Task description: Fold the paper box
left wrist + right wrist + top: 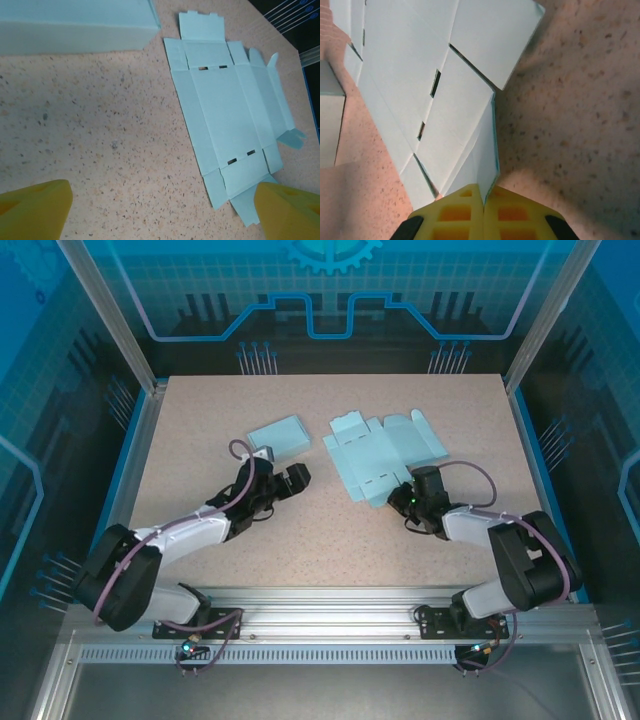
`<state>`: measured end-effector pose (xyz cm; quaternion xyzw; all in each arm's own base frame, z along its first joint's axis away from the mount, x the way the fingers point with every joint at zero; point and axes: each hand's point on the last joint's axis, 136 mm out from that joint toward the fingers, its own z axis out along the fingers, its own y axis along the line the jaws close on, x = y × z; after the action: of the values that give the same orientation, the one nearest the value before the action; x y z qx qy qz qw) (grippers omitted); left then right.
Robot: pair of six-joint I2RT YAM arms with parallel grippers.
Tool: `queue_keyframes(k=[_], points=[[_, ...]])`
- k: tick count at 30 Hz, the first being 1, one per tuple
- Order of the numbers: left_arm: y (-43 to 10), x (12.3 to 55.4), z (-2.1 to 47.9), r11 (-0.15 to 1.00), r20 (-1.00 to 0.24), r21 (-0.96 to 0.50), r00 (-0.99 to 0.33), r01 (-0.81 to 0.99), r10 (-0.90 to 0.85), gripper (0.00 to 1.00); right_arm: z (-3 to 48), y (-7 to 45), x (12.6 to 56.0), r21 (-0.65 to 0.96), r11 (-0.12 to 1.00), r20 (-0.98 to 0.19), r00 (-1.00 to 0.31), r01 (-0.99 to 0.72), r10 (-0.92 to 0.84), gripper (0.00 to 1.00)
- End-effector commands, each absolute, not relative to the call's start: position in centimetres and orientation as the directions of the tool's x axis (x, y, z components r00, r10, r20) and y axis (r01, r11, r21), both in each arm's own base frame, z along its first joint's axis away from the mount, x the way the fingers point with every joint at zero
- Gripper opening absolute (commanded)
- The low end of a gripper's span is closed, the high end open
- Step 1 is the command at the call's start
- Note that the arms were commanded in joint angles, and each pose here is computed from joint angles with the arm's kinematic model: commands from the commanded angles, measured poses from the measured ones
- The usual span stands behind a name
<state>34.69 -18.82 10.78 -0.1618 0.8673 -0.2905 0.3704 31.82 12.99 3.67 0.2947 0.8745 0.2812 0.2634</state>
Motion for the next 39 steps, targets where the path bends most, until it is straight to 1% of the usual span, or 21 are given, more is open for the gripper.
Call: queue_keyframes(k=[1,6,9,11,15,21,26,30,32,33,35,37,38,39], points=[[-20.6,34.3,10.0,0.743,-0.497,-0.668,-0.714,-0.048,-0.493,0.95,3.8,13.5,30.2,0.669,0.615,-0.236,-0.666,0.418,0.708,0.0],[-23.2,34.0,9.0,0.713,-0.447,-0.701,-0.76,-0.031,-0.472,0.94,5.3,14.0,29.3,0.693,0.583,-0.231,-0.635,0.425,0.737,0.0],[-24.7,33.8,7.9,0.69,-0.399,-0.722,-0.784,-0.051,-0.476,0.88,6.0,14.3,28.7,0.706,0.562,-0.229,-0.612,0.431,0.757,0.0],[-25.9,33.7,7.2,0.658,-0.358,-0.751,-0.8,-0.059,-0.481,0.86,6.4,14.4,28.4,0.718,0.542,-0.221,-0.596,0.436,0.772,0.0],[-27.8,33.4,6.2,0.606,-0.295,-0.793,-0.826,-0.069,-0.481,0.86,7.6,14.5,28.2,0.754,0.501,-0.208,-0.568,0.426,0.796,0.0],[-29.9,33.6,6.1,0.549,-0.253,-0.833,-0.842,-0.061,-0.477,0.86,9.1,14.4,27.6,0.763,0.505,-0.243,-0.545,0.403,0.802,0.0],[-31.7,33.9,5.9,0.497,-0.204,-0.865,-0.857,-0.069,-0.474,0.8,9.0,14.7,27.0,0.762,0.51,-0.257,-0.536,0.4,0.804,0.0],[-33.1,34.1,5.6,0.461,-0.171,-0.884,-0.867,-0.074,-0.468,0.75,8.7,15.6,26.9,0.758,0.52,-0.256,-0.553,0.395,0.793,0.0],[-34.0,34.1,5.5,0.45,-0.162,-0.89,-0.875,-0.069,-0.456,0.67,8.5,16.2,26.9,0.754,0.527,-0.254,-0.565,0.392,0.785,0.0],[-34.2,34.1,5.4,0.445,-0.16,-0.893,-0.876,-0.067,-0.454,0.61,8.6,16.4,27.1,0.754,0.53,-0.256,-0.569,0.388,0.781,0.0],[-34.3,34.2,5.3,0.435,-0.157,-0.898,-0.873,-0.069,-0.462,0.46,8.3,16.9,27.1,0.742,0.546,-0.257,-0.587,0.389,0.768,0.0],[-33.9,34.4,5.3,0.442,-0.17,-0.894,-0.861,-0.069,-0.479,0.35,8.0,17.3,27.1,0.73,0.561,-0.26,-0.601,0.39,0.756,0.0],[-33.6,34.4,5.3,0.452,-0.183,-0.89,-0.856,-0.065,-0.483,0.31,7.7,17.4,27.1,0.723,0.569,-0.262,-0.607,0.392,0.75,0.0],[-33.4,34.5,5.2,0.465,-0.195,-0.883,-0.854,-0.061,-0.482,0.31,7.6,17.4,27.1,0.718,0.575,-0.264,-0.611,0.392,0.746,0.0]])
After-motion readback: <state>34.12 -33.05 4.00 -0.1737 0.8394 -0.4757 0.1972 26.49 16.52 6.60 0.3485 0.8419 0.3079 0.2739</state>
